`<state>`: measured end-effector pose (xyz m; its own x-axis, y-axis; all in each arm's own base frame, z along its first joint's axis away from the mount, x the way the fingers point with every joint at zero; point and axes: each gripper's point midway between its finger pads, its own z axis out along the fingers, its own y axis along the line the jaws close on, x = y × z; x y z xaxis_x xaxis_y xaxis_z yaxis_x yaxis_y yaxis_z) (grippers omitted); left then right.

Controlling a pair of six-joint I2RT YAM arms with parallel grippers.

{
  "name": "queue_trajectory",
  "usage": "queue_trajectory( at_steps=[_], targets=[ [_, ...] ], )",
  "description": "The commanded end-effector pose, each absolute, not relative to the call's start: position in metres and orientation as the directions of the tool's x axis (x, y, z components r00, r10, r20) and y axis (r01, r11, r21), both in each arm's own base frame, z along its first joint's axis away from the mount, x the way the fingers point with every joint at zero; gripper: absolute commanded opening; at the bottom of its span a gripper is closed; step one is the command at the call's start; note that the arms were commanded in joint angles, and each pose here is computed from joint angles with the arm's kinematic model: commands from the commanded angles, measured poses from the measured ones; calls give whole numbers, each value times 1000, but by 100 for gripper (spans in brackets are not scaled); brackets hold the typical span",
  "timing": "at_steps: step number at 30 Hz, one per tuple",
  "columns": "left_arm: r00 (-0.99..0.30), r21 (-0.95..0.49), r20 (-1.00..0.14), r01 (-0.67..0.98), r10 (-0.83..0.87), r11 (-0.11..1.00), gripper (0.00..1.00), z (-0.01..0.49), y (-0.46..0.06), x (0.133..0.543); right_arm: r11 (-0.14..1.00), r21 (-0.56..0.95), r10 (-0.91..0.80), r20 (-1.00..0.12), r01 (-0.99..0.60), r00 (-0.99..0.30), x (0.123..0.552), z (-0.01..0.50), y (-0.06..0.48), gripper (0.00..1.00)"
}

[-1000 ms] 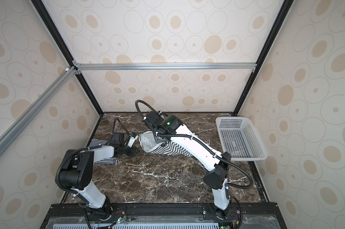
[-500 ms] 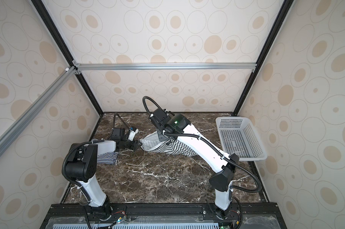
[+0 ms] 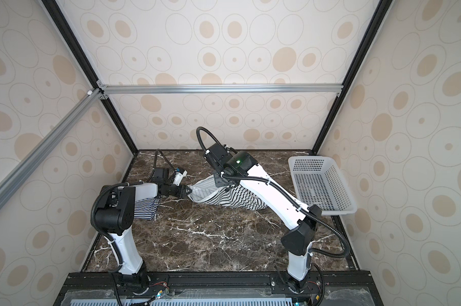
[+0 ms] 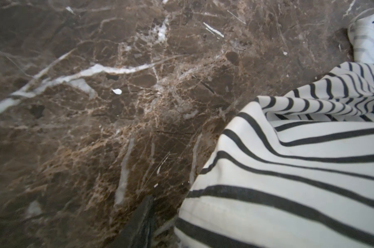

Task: Fold and stack tank tops
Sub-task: Smooth out the tank top at the center of the table.

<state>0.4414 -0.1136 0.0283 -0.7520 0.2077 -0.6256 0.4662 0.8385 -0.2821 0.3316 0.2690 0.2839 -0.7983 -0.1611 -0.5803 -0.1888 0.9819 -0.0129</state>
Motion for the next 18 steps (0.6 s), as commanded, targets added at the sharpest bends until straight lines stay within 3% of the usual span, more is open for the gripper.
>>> queue_trajectory(
  at_steps=[1,14,18],
  targets=[
    [-793,-278,-557,458,247,844,47,14,-108,429,988,25,-105,-611,-152,-784,331,303,252,0],
    [-769,-205,-523,533,369,821,44,5,-120,411,990,63,-59,-615,-123,-786,337,307,234,0],
    [-768,-212,-523,536,369,817,37,7,-122,413,993,61,-45,-623,-106,-781,336,311,225,0]
  ],
)
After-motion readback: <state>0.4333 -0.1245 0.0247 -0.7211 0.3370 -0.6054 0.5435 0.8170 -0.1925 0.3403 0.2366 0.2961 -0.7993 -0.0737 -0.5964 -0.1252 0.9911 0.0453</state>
